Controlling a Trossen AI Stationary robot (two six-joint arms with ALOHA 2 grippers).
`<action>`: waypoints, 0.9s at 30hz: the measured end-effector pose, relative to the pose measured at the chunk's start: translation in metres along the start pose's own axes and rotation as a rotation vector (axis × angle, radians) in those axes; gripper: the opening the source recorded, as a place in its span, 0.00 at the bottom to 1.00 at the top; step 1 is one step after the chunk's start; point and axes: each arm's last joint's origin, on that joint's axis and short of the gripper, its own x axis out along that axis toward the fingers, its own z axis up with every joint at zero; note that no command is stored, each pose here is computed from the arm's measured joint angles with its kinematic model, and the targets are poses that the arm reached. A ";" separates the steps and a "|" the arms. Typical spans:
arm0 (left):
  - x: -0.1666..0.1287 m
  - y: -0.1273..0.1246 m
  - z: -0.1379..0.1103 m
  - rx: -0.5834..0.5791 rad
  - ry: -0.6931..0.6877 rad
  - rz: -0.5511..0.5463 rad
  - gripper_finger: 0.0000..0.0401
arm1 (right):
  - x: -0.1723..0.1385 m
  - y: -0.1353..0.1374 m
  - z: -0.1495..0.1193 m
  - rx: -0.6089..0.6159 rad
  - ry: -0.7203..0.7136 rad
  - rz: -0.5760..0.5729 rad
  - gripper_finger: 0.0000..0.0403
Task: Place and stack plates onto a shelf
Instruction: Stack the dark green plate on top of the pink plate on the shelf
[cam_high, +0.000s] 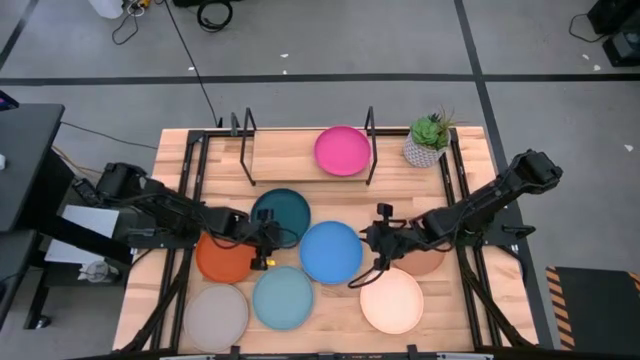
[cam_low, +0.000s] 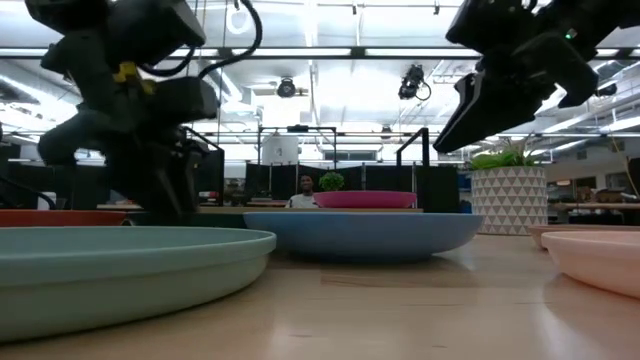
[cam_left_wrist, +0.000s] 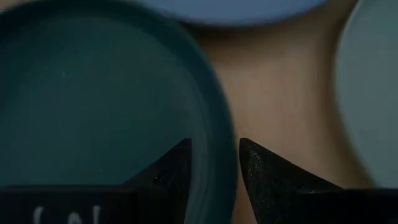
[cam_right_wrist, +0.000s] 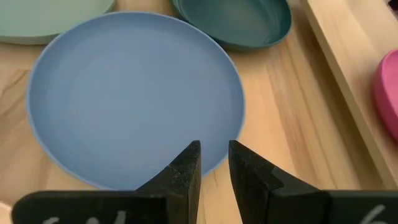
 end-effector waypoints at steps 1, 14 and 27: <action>0.001 0.000 0.000 -0.001 -0.005 0.005 0.35 | -0.001 0.001 0.000 -0.004 -0.002 -0.002 0.22; 0.003 -0.001 0.000 0.009 0.000 0.023 0.12 | 0.002 0.003 -0.009 0.015 -0.029 -0.011 0.22; -0.022 0.010 0.039 -0.037 -0.047 0.000 0.04 | 0.001 0.007 -0.012 0.029 -0.042 0.013 0.22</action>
